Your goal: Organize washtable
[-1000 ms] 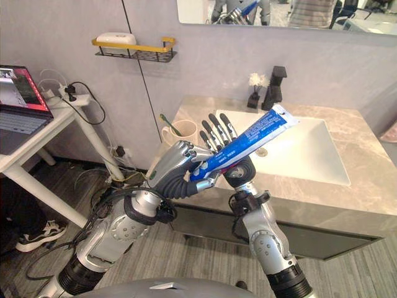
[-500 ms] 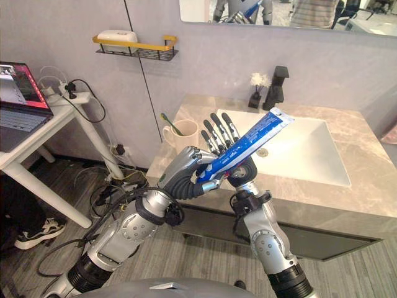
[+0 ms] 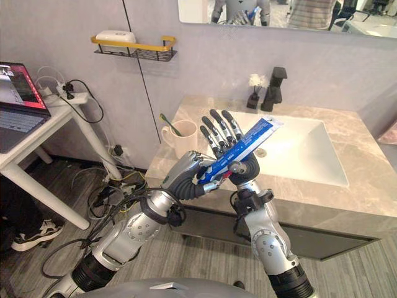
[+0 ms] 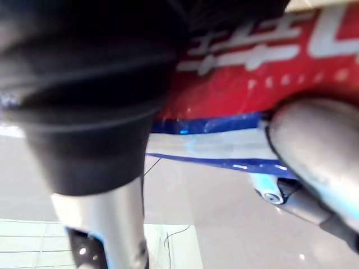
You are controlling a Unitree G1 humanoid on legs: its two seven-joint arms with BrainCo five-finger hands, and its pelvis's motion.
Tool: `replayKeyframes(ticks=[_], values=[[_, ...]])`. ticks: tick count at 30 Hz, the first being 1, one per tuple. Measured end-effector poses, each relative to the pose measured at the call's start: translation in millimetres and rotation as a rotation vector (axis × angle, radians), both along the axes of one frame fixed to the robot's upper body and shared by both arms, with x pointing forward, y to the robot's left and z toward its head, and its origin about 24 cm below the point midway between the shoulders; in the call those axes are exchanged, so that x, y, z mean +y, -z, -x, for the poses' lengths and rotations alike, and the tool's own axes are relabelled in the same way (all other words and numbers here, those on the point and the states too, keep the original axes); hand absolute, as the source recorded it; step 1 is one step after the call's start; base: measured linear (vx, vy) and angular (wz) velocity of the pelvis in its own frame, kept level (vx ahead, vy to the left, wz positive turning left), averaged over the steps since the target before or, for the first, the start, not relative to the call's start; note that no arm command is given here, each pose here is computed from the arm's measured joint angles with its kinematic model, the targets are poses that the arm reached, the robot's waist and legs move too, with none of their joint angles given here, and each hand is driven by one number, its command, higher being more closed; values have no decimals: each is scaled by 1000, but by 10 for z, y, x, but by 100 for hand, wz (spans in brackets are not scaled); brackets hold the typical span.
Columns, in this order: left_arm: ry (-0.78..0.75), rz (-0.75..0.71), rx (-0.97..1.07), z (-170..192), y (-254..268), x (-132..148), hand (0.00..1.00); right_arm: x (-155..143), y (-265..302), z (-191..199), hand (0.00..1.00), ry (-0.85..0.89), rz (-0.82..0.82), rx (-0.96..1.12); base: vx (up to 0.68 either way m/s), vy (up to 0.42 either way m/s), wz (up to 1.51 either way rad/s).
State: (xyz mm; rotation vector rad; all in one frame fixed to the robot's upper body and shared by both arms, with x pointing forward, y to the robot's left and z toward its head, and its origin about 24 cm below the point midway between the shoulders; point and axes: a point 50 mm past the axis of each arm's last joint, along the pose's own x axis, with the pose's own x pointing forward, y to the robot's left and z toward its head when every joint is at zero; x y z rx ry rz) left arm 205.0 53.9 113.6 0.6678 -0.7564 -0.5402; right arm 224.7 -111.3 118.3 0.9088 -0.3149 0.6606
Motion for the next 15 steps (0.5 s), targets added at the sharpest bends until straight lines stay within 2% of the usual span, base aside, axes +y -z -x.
replayKeyframes(ticks=[15], values=[[7, 4, 15, 4, 29, -33, 100, 28, -44, -19, 100, -11, -5, -20, 0, 0, 0]])
